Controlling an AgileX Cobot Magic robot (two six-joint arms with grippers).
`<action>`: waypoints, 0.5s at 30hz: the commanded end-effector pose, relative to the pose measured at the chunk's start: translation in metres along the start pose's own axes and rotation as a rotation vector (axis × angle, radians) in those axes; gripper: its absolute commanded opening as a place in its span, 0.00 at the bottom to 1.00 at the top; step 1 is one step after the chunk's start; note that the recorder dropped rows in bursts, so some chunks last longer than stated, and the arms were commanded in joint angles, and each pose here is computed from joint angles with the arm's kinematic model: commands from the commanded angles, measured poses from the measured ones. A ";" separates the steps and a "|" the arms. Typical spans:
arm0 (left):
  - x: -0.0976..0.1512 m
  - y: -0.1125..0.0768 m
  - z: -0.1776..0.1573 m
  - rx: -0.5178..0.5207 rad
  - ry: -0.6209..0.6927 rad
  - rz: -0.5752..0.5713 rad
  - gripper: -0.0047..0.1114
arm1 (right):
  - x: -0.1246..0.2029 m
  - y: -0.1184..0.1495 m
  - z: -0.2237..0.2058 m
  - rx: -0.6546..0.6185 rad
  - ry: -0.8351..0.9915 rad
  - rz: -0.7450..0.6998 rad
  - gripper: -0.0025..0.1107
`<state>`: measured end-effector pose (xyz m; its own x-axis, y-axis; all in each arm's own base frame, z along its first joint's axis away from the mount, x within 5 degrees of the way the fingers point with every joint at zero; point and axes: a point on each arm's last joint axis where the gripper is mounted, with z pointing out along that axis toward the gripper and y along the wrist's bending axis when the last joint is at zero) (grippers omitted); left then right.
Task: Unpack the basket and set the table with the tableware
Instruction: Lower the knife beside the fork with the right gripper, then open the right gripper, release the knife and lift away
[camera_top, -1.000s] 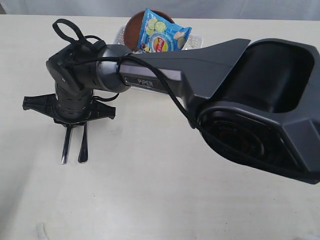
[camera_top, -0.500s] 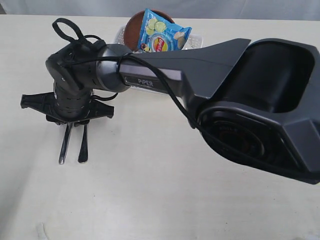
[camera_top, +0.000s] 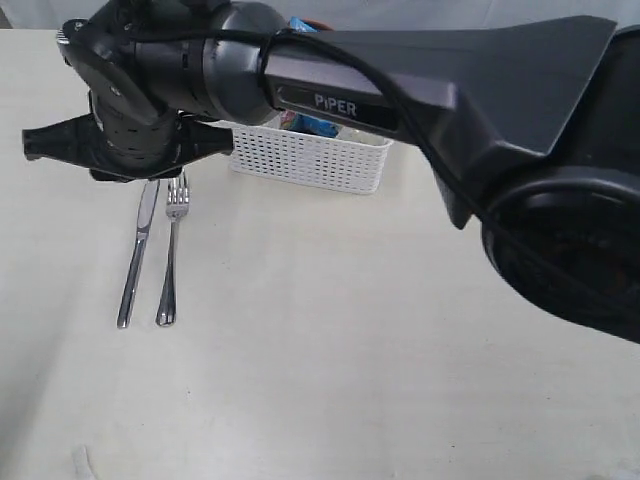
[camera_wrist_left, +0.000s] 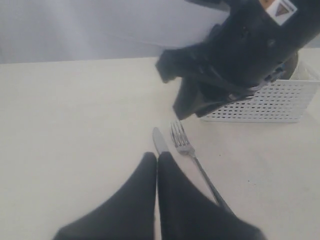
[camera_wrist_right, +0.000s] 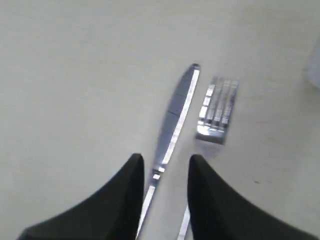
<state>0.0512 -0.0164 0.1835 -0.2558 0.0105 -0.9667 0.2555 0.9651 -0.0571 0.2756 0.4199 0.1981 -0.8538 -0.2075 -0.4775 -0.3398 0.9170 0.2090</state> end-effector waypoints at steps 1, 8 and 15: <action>0.001 0.000 0.000 0.005 -0.001 0.003 0.04 | 0.008 -0.021 0.006 0.206 0.097 -0.114 0.14; 0.001 0.000 0.000 0.005 -0.001 0.003 0.04 | 0.034 -0.027 0.038 0.248 0.272 -0.156 0.02; 0.001 0.000 0.000 0.005 -0.001 0.003 0.04 | 0.054 -0.010 0.048 0.181 0.318 -0.183 0.02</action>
<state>0.0512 -0.0164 0.1835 -0.2558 0.0105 -0.9667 0.2555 0.9651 -0.0571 0.2575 0.4112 0.1274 -0.8849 -0.4250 -0.1904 -0.4262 0.9039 -0.0369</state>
